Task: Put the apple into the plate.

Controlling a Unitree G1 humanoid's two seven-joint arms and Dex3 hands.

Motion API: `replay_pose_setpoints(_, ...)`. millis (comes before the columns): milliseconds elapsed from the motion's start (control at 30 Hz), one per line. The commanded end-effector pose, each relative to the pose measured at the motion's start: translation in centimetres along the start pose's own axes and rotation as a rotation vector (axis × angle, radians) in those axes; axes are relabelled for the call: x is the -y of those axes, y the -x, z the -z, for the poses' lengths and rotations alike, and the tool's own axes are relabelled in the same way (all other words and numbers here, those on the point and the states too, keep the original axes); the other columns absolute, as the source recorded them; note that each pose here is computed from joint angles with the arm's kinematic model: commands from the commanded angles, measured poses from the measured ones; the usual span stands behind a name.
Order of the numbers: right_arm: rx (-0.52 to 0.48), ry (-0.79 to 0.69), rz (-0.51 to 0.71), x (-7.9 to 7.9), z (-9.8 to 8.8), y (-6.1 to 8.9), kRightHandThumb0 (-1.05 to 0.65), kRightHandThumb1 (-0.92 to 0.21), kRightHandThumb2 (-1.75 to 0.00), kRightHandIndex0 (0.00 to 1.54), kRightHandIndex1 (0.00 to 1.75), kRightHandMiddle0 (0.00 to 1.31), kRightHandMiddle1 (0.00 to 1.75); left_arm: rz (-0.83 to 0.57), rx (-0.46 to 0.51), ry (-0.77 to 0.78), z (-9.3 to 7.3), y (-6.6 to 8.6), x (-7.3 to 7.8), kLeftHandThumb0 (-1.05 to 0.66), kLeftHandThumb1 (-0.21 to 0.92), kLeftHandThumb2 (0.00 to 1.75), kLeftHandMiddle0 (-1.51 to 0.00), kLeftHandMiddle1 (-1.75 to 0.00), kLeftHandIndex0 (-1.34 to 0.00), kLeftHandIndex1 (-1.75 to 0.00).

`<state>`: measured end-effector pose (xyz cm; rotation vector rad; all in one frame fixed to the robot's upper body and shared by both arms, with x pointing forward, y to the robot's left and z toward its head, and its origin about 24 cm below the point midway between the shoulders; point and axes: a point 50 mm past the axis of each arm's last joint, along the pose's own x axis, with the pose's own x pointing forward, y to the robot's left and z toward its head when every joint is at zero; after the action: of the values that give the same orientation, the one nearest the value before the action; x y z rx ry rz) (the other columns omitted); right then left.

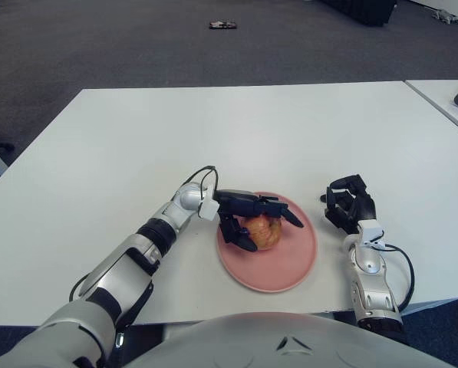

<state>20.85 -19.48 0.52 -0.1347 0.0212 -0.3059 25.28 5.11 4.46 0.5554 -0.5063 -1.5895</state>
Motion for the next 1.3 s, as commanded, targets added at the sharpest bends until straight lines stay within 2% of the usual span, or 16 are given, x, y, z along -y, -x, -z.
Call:
replay_pose_setpoints(0, -0.024, -0.003, -0.003, -0.1, 0.2, 0.1, -0.37, -0.76, -0.76, 0.58, 1.27, 0.29, 1.75, 0.011, -0.012, 0.005, 0.0, 0.3, -0.1, -0.90, 0.92, 0.98, 0.00, -0.08, 0.00, -0.01)
replay_pose_setpoints(167, -0.025, -0.001, -0.005, -0.2, 0.2, 0.1, -0.37, -0.76, -0.75, 0.58, 1.28, 0.29, 1.75, -0.009, 0.005, 0.061, 0.0, 0.3, -0.2, -0.93, 0.92, 1.01, 0.00, -0.01, 0.00, 0.00)
replay_pose_setpoints(400, -0.027, 0.000, -0.006, -0.2, 0.2, 0.1, -0.37, -0.76, -0.75, 0.58, 1.28, 0.29, 1.75, -0.011, 0.012, 0.083, 0.2, 0.4, -0.1, -0.96, 0.92, 1.00, -0.01, -0.01, 0.00, 0.00)
replay_pose_setpoints(700, -0.039, 0.009, 0.003, -0.2, 0.1, 0.2, -0.37, -0.76, -0.74, 0.57, 1.28, 0.29, 1.75, -0.084, 0.035, 0.121, 0.3, 0.5, -0.3, -0.95, 0.92, 0.93, 0.00, 0.00, 0.00, 0.00)
replay_pose_setpoints(967, -0.044, 0.023, 0.002, -0.1, 0.0, 0.3, -0.37, -0.77, -0.73, 0.55, 1.28, 0.28, 1.75, -0.182, 0.063, 0.085, -0.1, 0.8, -1.9, -0.99, 0.92, 0.84, 0.00, 0.00, 0.00, 0.00)
replay_pose_setpoints(1167, -0.041, 0.023, 0.000, -0.2, -0.2, 0.3, -0.36, -0.79, -0.70, 0.54, 1.27, 0.27, 1.75, -0.284, 0.035, 0.143, 0.7, 2.3, -4.3, -1.02, 0.92, 0.82, 0.00, 0.00, 0.00, 0.00)
replay_pose_setpoints(1267, -0.032, 0.017, -0.007, -0.3, -0.3, 0.3, -0.36, -0.79, -0.71, 0.55, 1.26, 0.27, 1.75, -0.423, 0.003, 0.190, 1.5, 2.6, -4.3, -1.03, 0.92, 0.84, 0.00, 0.00, 0.00, 0.00)
